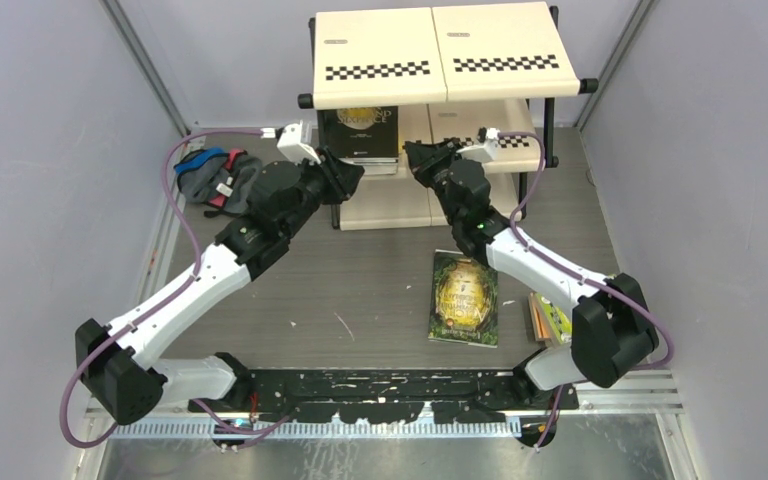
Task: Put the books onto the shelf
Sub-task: Adjust the book on the shelf.
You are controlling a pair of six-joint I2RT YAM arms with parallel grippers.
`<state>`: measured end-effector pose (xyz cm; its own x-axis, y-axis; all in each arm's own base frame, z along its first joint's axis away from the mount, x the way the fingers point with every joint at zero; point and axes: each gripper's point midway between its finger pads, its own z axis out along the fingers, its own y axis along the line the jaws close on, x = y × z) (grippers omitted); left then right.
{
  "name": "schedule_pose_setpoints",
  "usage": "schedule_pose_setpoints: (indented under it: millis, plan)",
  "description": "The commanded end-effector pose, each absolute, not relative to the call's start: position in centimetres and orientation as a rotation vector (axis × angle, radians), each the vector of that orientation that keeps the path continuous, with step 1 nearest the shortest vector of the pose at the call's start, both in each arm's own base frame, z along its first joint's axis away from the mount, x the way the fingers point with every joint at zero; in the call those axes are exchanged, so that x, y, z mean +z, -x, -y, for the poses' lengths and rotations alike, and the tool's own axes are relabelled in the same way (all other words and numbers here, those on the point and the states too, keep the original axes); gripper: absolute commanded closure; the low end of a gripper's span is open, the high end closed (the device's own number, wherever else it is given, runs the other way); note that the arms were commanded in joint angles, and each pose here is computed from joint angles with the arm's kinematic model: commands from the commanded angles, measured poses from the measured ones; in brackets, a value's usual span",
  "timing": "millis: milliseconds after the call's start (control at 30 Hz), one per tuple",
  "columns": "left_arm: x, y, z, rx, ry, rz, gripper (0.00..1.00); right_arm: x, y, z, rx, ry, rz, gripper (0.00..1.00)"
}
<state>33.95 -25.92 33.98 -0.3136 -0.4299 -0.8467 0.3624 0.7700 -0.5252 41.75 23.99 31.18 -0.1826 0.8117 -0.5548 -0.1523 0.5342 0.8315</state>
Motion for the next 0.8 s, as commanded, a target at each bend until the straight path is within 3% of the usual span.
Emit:
schedule_pose_setpoints:
  millis: [0,767]
  plan:
    - [35.5,-34.1,26.1,-0.801,0.030,-1.679,0.71,33.5,-41.9,-22.8,0.903,-0.577,-1.466,0.80]
    - [33.7,-35.0,26.6,-0.766,0.011,-1.705,0.71,31.1,-45.1,-23.7,0.784,-0.534,-1.576,0.81]
